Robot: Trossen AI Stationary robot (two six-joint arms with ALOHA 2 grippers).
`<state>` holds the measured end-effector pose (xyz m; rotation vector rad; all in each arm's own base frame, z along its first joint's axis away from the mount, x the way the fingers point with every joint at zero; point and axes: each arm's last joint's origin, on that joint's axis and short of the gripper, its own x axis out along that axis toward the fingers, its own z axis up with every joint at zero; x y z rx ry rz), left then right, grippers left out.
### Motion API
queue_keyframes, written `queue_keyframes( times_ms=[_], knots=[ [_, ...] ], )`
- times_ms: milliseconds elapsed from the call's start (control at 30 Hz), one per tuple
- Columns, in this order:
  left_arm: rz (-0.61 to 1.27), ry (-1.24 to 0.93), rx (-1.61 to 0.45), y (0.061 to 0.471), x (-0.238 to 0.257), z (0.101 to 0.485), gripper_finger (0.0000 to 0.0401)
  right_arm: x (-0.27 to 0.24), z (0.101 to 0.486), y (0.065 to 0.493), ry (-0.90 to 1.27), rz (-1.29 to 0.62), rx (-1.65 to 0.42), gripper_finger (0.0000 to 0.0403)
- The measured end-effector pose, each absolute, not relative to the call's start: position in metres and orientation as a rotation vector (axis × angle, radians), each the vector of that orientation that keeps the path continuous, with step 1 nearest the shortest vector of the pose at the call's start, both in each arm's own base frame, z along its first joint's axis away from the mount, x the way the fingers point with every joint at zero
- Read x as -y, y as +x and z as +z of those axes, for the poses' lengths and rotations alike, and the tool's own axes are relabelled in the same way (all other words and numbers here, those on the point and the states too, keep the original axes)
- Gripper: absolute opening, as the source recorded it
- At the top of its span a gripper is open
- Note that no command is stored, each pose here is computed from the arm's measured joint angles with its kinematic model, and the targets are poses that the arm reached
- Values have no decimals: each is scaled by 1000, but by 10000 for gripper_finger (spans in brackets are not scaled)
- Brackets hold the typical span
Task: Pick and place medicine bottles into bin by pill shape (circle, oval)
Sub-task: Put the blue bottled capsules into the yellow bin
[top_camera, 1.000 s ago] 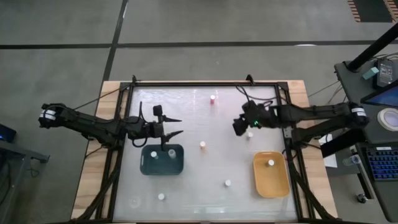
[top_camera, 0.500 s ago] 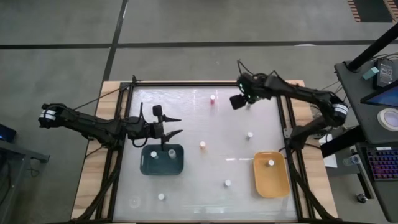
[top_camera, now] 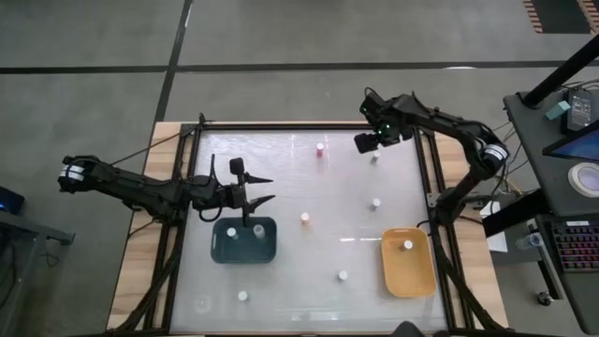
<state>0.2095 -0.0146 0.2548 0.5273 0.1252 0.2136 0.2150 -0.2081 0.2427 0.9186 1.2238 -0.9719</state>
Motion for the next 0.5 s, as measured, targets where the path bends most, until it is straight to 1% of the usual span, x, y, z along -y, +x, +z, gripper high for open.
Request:
queue_keyframes(
  times_ms=[167,500],
  knots=[
    [214,528,-125,209,15,255,184,215,232,215,967,-935,-1257,192],
    [214,528,-125,209,15,255,184,223,212,218,999,-935,-1318,192]
  ],
)
